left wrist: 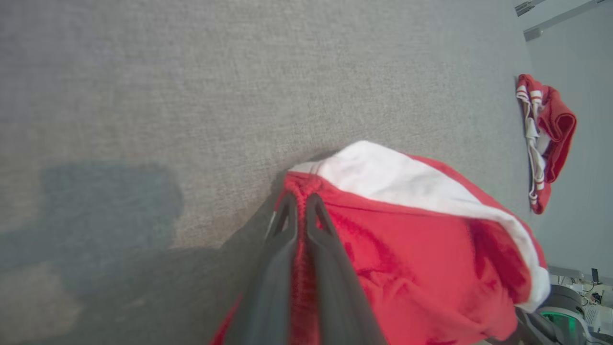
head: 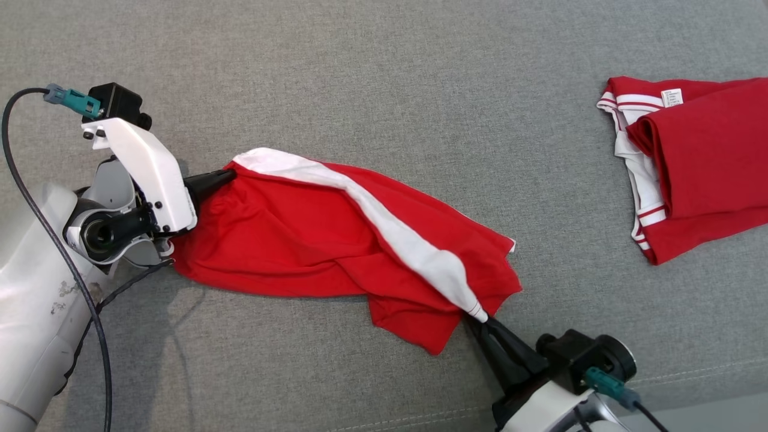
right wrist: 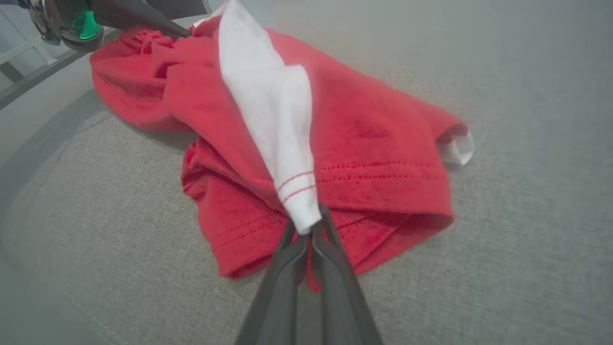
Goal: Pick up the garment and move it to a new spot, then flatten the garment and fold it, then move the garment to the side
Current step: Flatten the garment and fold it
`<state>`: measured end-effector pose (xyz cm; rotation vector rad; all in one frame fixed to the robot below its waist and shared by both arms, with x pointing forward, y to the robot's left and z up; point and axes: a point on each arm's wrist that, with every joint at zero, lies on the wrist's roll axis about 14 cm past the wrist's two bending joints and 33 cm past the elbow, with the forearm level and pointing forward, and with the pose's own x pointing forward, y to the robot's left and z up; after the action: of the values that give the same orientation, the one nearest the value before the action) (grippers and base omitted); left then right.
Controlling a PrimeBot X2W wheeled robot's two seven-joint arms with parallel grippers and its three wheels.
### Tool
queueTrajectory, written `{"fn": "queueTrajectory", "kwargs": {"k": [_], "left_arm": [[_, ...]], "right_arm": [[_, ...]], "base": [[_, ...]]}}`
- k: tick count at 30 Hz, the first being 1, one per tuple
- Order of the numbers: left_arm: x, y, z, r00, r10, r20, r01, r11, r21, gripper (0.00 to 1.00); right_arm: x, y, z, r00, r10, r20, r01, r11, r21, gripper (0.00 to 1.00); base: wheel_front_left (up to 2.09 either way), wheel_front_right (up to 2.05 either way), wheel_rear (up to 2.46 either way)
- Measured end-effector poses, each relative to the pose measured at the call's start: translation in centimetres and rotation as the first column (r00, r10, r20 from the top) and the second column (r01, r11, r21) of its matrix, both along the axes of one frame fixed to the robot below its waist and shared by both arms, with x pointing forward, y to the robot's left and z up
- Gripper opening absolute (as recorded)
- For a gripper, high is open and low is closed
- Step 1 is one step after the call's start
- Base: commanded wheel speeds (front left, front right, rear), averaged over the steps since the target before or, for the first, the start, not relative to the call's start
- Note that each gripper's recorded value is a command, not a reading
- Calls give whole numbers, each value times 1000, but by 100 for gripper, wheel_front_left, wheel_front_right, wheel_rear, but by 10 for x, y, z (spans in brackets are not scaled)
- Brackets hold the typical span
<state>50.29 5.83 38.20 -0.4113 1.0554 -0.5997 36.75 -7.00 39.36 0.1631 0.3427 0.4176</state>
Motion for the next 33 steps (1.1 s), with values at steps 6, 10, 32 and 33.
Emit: {"fn": "queueTrajectory", "kwargs": {"k": [6,10,32,33], "left_arm": [[9,-3,18,997,-12,73,14,1000,-19,0],[14,-7,31,993,-25,116,29,999,-29,0],[115,-17,342,369,259,892,-11,962,-274,0],[107,-22,351,355,250,901,15,962,-273,0]], "right_arm": [[11,-12,20,997,-49,56,46,998,49,0],[8,-18,27,995,-81,54,76,993,91,0],[191,-52,344,783,-107,613,51,993,108,0],[191,-49,345,777,-90,623,43,995,90,0]], "base": [[0,0,0],[0,0,0],[0,0,0],[0,0,0]]}}
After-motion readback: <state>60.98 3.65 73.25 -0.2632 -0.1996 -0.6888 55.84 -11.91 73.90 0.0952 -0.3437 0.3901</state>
